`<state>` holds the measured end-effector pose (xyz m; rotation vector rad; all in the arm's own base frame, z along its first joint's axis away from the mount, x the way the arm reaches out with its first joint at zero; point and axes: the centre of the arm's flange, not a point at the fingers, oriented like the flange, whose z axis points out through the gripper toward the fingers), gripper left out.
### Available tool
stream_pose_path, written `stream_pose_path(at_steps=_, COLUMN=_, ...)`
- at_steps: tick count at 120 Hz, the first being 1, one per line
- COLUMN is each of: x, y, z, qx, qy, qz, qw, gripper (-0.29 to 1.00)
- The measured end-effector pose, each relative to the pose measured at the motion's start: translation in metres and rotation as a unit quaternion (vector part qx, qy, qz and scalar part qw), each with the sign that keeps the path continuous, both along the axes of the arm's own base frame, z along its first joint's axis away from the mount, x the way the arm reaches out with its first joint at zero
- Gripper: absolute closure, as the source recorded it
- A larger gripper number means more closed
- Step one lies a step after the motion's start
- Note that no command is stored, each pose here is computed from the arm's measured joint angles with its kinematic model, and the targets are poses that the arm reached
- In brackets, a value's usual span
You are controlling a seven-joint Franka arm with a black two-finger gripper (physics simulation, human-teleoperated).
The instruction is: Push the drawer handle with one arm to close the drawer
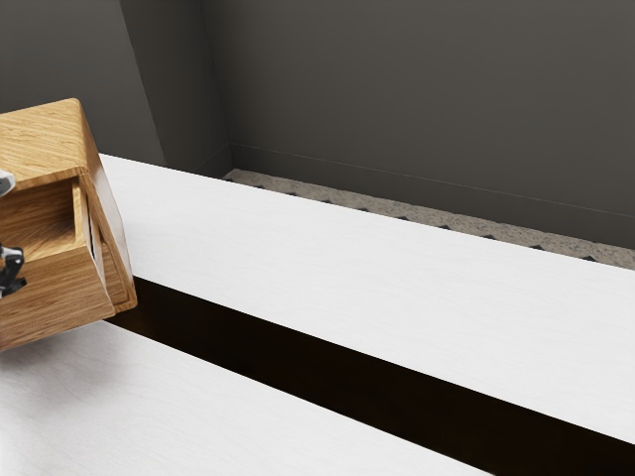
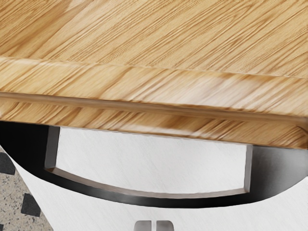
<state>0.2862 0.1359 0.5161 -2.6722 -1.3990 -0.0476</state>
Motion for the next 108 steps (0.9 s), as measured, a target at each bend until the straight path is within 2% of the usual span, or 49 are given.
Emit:
stream_pose_path(at_steps=30, x=-0.004, y=0.029, z=-0.002, qx=-0.011, qy=-0.019, qz=0.010, qw=1.000, gripper=0.79)
stream_pose_path(at_steps=44, x=-0.005, y=0.038, z=0.000, qx=-0.004, qy=-0.021, qz=0.009, qw=1.000, gripper=0.79)
stream_pose_path(at_steps=89, x=0.021, y=0.038, z=-0.001, qx=0.004, qy=-0.016, qz=-0.016, qw=1.000, gripper=0.79)
stream_pose_path(at_steps=108, x=0.024, y=0.062, z=0.000, qx=-0.007, qy=-0.022, qz=-0.010, qw=1.000, gripper=0.79)
